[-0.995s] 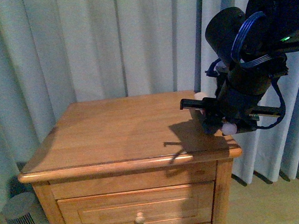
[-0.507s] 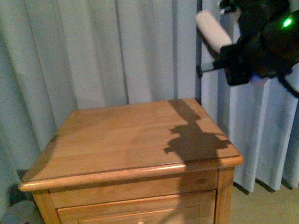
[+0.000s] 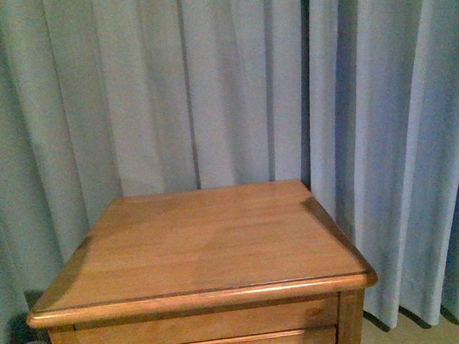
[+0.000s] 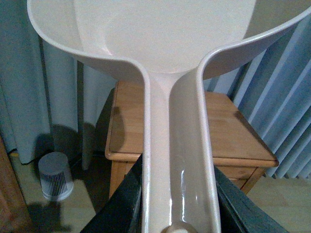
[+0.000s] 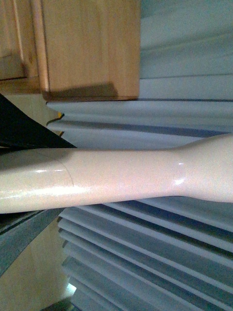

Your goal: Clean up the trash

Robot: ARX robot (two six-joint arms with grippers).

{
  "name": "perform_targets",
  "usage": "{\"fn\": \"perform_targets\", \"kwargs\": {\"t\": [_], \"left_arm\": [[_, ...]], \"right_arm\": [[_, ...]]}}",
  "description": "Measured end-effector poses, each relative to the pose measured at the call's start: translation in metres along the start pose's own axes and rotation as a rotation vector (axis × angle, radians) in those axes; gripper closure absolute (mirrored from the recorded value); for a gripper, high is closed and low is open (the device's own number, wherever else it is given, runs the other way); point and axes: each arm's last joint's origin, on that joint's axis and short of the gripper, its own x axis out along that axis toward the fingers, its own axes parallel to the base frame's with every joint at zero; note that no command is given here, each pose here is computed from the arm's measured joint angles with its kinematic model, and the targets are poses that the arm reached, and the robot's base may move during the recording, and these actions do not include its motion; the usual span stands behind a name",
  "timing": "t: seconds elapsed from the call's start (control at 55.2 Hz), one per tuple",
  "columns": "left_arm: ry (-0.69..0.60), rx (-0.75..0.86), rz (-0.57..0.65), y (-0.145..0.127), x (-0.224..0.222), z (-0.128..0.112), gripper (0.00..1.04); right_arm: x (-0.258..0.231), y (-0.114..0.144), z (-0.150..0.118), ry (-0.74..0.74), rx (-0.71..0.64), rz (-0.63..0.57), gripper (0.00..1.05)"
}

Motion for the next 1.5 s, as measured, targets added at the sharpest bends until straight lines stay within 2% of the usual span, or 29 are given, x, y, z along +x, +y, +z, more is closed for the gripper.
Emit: {"fn": "perform_targets", "kwargs": {"t": [0.163,0.688,1.502], "left_arm": [[0.000,0.000,0.000,0.000,0.000,0.000,0.77],[0.000,0.000,0.000,0.000,0.000,0.000,0.77],[-0.005,-0.002,0.006,0.000,-0.001,0.000,0.78]], "right_arm": [[-0.013,-0.009,-0.014,0.007,0.003,-0.008,0.85],[-0.019,-0.008,-0.009,-0.038,0.041,-0.001,0.85],[-0.019,-0.008,-0.011,-0.022,0.038,-0.006,0.85]]}}
